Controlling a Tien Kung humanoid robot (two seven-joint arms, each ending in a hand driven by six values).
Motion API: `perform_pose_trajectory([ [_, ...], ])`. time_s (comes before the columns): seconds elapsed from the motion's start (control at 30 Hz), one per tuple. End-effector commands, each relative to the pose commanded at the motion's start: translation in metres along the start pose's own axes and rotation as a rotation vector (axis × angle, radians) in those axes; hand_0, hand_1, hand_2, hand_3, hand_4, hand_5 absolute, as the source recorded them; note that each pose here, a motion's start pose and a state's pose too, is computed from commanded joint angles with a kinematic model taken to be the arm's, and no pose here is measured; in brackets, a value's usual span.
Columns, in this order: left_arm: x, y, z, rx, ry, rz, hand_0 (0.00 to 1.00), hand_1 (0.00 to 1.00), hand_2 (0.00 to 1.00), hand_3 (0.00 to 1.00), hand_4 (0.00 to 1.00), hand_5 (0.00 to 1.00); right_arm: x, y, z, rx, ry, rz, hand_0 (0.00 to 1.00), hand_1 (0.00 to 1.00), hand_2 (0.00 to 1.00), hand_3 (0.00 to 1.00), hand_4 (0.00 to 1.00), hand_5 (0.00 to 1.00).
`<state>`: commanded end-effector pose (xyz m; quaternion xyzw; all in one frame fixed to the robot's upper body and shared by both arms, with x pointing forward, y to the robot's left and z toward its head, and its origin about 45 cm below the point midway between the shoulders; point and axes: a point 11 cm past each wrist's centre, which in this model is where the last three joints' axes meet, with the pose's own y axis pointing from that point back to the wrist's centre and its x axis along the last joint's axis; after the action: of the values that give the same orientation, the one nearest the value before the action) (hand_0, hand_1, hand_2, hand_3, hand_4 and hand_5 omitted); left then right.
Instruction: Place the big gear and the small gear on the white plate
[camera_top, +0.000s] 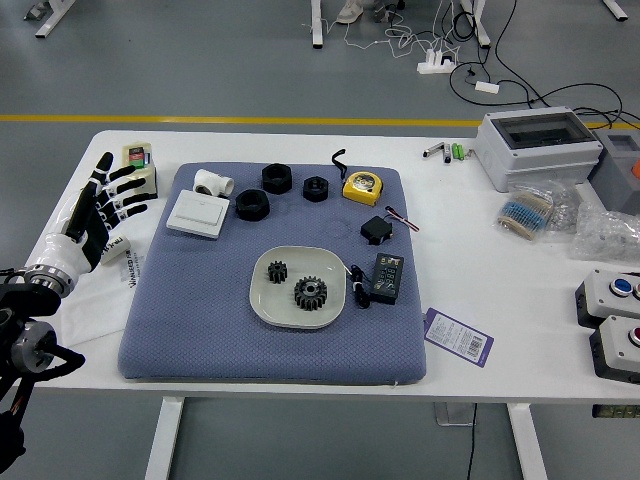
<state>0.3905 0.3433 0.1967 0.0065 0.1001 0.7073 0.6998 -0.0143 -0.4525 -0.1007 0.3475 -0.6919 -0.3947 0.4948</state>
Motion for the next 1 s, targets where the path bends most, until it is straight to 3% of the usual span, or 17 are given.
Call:
perform_pose_trajectory([
  [0.53,0.000,0.004,-0.012,-0.004,0.072,0.022,0.800,0.769,0.821,0.792,0.909,0.847,0.000,0.001,0.005,-0.009,0.009,0.000,0.620,0.627,0.727,0.547,0.755,0.716],
  [1.0,0.006,0.016,-0.018,0.001,0.035,0.047,0.814,0.777,0.827,0.790,0.909,0.848,0.002,0.001,0.011,-0.019,0.028,0.000,0.620,0.627,0.727,0.547,0.755,0.717],
])
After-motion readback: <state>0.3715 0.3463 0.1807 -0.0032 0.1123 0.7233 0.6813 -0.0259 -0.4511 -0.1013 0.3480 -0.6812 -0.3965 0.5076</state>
